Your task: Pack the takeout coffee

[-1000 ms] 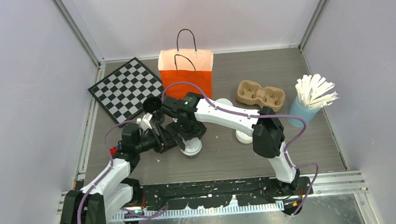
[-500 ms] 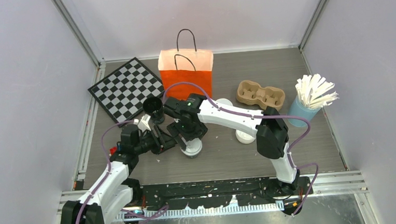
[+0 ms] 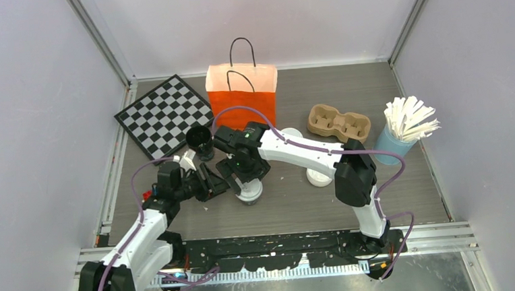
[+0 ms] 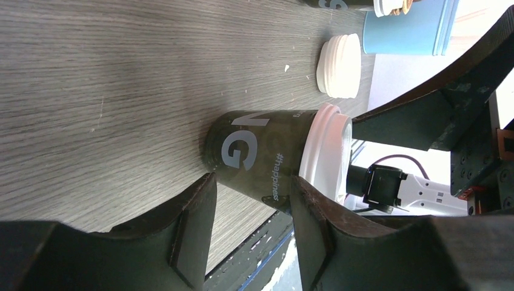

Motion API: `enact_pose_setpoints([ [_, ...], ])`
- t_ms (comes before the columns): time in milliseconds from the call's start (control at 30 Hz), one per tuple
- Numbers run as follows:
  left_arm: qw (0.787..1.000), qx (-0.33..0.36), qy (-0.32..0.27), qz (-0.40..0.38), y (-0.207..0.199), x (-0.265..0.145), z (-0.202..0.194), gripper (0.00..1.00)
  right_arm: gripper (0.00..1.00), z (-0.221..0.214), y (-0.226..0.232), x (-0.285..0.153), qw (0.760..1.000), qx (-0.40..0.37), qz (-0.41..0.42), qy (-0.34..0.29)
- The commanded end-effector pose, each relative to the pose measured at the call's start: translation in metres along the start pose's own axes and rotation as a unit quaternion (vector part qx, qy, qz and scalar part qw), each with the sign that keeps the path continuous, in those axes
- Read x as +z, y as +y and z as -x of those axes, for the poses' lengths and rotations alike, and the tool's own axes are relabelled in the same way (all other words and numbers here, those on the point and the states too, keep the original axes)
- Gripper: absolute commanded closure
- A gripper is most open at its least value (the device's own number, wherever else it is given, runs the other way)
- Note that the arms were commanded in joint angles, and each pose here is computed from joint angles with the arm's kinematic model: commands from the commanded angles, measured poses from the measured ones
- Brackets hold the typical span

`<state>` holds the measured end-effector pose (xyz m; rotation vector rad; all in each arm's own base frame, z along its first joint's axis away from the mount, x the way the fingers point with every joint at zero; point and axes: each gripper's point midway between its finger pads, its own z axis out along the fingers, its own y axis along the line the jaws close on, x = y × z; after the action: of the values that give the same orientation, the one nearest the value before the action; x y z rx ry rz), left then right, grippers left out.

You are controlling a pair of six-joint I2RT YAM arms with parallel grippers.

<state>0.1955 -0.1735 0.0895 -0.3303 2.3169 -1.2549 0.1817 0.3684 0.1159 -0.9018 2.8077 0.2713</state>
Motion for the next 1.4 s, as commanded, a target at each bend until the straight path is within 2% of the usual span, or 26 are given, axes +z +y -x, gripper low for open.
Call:
enact_pose_setpoints([
  [0, 0.999, 0.028, -0.019, -0.009, -0.016, -0.005, 0.013, 0.51, 0.13, 0.01, 0.005, -0.024, 0.999, -0.006, 0.017, -0.041],
  [433, 0.998, 0.038, -0.047, -0.023, -0.033, -0.015, 0.023, 0.37, 0.08, 0.013, 0.006, -0.032, 0.998, -0.003, 0.022, -0.054],
  [767, 0.998, 0.034, -0.009, -0.047, -0.032, -0.006, 0.013, 0.33, 0.09, 0.016, 0.006, -0.036, 0.998, -0.005, 0.026, -0.062],
  [1000, 0.997, 0.039, -0.005, -0.06, -0.036, -0.004, 0.013, 0.34, 0.17, 0.012, 0.009, -0.044, 0.997, 0.0, 0.038, -0.064],
  [1200, 0.997, 0.042, -0.009, -0.063, -0.036, -0.006, 0.013, 0.34, 0.26, 0.013, 0.01, -0.052, 0.994, 0.019, 0.052, -0.094],
  [1367, 0.997, 0.038, -0.01, -0.066, -0.034, -0.004, 0.011, 0.36, 0.39, 0.012, 0.01, -0.043, 0.992, 0.033, 0.06, -0.109],
])
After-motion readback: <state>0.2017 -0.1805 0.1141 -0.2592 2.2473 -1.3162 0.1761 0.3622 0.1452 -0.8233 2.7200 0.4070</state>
